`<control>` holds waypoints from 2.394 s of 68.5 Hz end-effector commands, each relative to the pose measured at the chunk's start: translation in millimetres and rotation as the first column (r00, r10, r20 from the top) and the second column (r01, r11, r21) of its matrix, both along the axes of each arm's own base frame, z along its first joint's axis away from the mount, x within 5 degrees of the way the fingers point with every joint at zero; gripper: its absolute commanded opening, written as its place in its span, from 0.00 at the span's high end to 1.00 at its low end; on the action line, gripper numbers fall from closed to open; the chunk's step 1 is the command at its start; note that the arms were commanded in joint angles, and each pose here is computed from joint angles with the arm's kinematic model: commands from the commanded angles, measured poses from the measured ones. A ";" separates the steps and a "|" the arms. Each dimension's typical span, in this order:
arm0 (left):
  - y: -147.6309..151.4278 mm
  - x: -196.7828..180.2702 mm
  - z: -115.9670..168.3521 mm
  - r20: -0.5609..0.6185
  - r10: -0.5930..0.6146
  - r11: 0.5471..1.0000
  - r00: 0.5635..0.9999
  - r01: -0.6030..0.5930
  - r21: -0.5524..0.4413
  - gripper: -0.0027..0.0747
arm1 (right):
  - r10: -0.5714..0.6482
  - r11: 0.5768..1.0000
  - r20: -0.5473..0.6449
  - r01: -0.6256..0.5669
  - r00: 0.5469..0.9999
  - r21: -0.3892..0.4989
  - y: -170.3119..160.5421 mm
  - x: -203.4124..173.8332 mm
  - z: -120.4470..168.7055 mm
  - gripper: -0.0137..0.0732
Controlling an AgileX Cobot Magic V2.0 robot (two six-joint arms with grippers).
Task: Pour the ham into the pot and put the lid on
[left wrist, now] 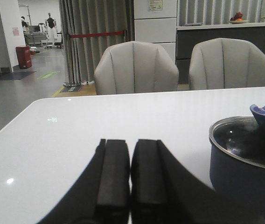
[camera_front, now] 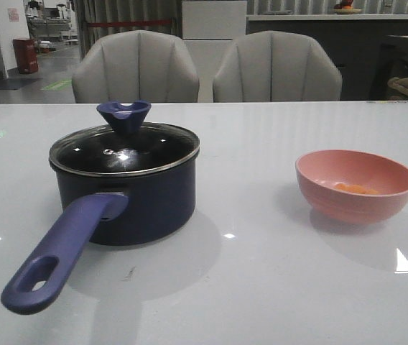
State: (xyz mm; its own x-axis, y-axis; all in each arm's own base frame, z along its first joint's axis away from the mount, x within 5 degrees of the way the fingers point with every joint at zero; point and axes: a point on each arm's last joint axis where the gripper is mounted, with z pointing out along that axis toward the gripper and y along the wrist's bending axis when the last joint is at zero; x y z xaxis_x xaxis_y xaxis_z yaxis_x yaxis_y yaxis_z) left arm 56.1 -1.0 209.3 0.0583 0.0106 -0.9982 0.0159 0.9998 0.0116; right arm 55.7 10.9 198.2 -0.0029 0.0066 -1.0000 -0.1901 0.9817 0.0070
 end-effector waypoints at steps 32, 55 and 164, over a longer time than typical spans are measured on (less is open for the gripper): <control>0.7 -1.2 1.5 0.081 0.008 1.000 0.997 -0.007 -0.003 0.81 | -0.011 1.000 0.113 0.010 0.994 0.004 -1.1 -2.0 10.5 0.67; 0.8 -1.5 3.2 0.100 0.009 1.000 0.995 -0.009 -0.004 0.81 | -0.011 1.000 0.113 0.010 0.994 0.004 -1.1 -2.0 10.5 0.67; -5.0 24.5 115.2 -0.165 -0.055 0.995 0.985 0.041 -0.089 0.20 | -0.011 1.000 0.113 0.010 0.994 0.004 -1.1 -2.0 10.5 0.67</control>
